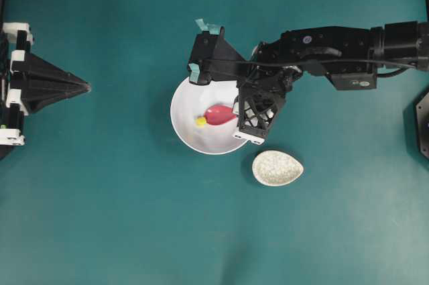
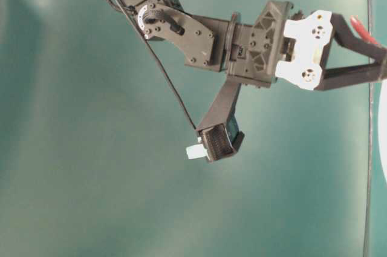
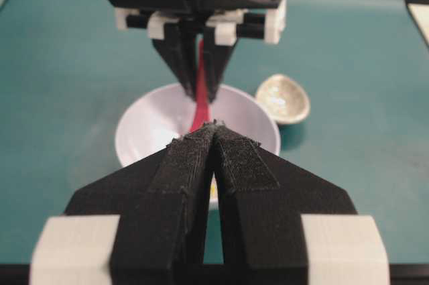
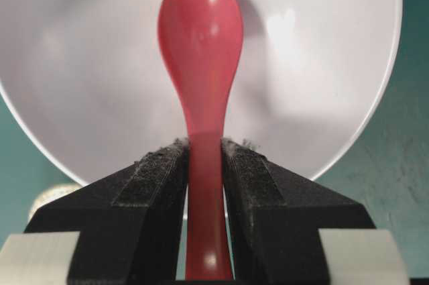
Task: Scoop the yellow hexagonal prism block from the bowl with a spoon using the right arm.
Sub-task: 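Push the spoon across the bowl toward the yellow hexagonal block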
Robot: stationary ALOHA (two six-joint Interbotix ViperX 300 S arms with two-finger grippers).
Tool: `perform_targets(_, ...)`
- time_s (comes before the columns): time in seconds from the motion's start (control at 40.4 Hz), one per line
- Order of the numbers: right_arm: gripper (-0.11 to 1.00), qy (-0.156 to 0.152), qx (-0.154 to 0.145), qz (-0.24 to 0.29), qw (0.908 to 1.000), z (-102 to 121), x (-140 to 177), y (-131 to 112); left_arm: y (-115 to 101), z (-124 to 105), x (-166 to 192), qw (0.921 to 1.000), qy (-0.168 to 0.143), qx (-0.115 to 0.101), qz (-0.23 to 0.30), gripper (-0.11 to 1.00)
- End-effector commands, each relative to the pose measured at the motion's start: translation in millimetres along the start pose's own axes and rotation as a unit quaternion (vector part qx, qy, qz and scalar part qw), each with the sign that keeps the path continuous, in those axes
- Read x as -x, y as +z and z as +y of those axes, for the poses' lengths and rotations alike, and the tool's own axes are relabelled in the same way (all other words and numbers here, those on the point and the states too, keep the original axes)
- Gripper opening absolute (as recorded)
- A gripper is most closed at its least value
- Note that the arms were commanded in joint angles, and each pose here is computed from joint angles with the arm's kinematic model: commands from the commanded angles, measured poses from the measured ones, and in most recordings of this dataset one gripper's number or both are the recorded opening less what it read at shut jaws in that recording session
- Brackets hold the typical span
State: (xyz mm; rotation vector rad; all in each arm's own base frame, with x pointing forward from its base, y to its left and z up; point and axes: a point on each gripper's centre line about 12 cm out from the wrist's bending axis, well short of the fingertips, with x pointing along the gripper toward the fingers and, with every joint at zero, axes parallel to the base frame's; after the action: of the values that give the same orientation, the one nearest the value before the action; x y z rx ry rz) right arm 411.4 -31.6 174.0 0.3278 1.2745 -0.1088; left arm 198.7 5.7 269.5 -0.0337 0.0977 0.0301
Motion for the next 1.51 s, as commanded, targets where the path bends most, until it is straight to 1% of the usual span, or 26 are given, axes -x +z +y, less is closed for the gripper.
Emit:
perform_targets(0.0,0.22,0.005,0.005,-0.028,0.9996,5,10,10,8,0,-2,1.0,0.0,0.0,-0.009,-0.01)
perform_targets(0.198,0.22,0.006,0.005,-0.037,0.9993,5,9,13,8,0,-2,1.0,0.0,0.0,-0.009,-0.01)
perform_targets(0.842,0.22,0.011,0.01,-0.093,0.9955,9,12,29,7,0,-2,1.0,0.001,0.0,-0.002,-0.01)
perform_targets(1.09,0.22,0.013,0.012,-0.113,0.9934,11,19,37,7,0,-2,1.0,0.001,0.0,-0.002,-0.01)
perform_targets(1.486,0.22,0.015,0.016,-0.123,0.9922,13,26,40,7,0,-2,1.0,0.001,0.0,-0.002,-0.01)
